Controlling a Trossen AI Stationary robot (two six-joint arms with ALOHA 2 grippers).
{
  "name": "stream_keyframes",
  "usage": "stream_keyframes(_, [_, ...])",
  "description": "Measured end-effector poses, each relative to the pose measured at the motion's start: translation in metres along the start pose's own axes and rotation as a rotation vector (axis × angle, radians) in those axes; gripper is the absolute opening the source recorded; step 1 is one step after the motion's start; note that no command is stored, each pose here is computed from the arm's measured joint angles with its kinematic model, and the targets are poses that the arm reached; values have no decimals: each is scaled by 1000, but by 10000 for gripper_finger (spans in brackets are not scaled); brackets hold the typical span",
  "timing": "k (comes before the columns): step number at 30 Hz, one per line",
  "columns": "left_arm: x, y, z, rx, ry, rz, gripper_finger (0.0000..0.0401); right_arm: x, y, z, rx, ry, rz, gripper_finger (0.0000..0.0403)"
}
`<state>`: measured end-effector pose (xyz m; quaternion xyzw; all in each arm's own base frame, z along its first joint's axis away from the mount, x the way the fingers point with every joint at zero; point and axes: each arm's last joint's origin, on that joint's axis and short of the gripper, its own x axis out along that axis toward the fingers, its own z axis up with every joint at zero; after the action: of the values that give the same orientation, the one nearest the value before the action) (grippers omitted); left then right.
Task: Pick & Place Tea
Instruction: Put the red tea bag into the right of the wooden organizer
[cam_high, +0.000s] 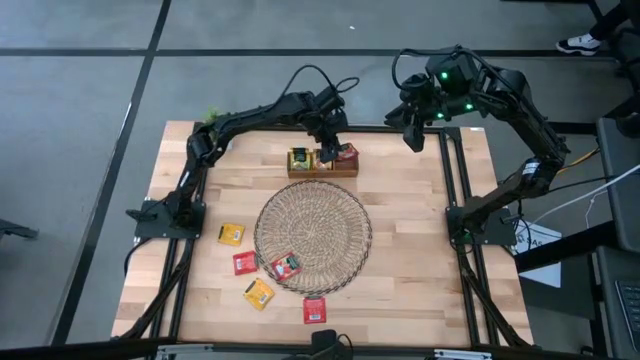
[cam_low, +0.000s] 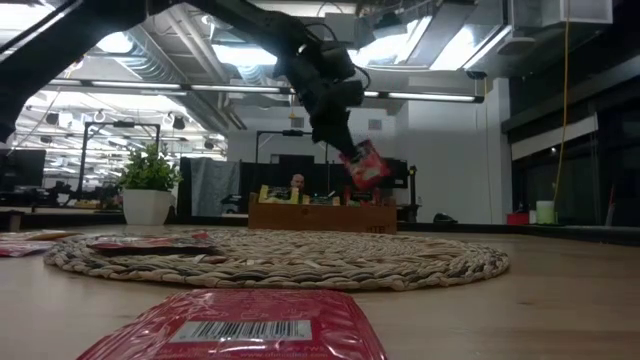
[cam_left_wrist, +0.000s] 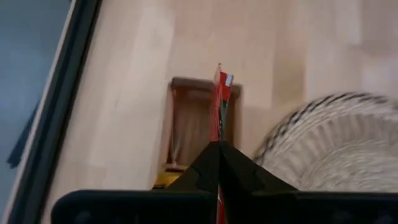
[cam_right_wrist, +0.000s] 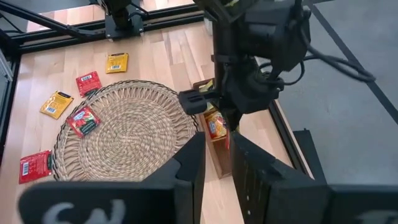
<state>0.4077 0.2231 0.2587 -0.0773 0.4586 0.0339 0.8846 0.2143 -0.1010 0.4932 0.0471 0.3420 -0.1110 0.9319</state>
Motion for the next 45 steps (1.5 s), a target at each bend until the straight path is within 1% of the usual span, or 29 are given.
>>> stream_keyframes(3, [2,0,-3,22,38,36,2,0,0,0,0,0,0,75])
stream_keyframes(10, [1,1,-3,41,49,81,2,0,0,0,0,0,0,75])
stream_keyframes(19, [12,-2,-5,62,82,70,3,0,0,0,1,0,0,75])
stream_keyframes(33, [13,-3,-5,88,88,96,3,0,0,0,1,0,0,75])
stream_keyframes(40, [26,0,-12,76,142,102,3,0,0,0,3,0,1,75])
stream_keyframes(45, [30,-2,-11,79,140,104,2,0,0,0,4,0,1,75])
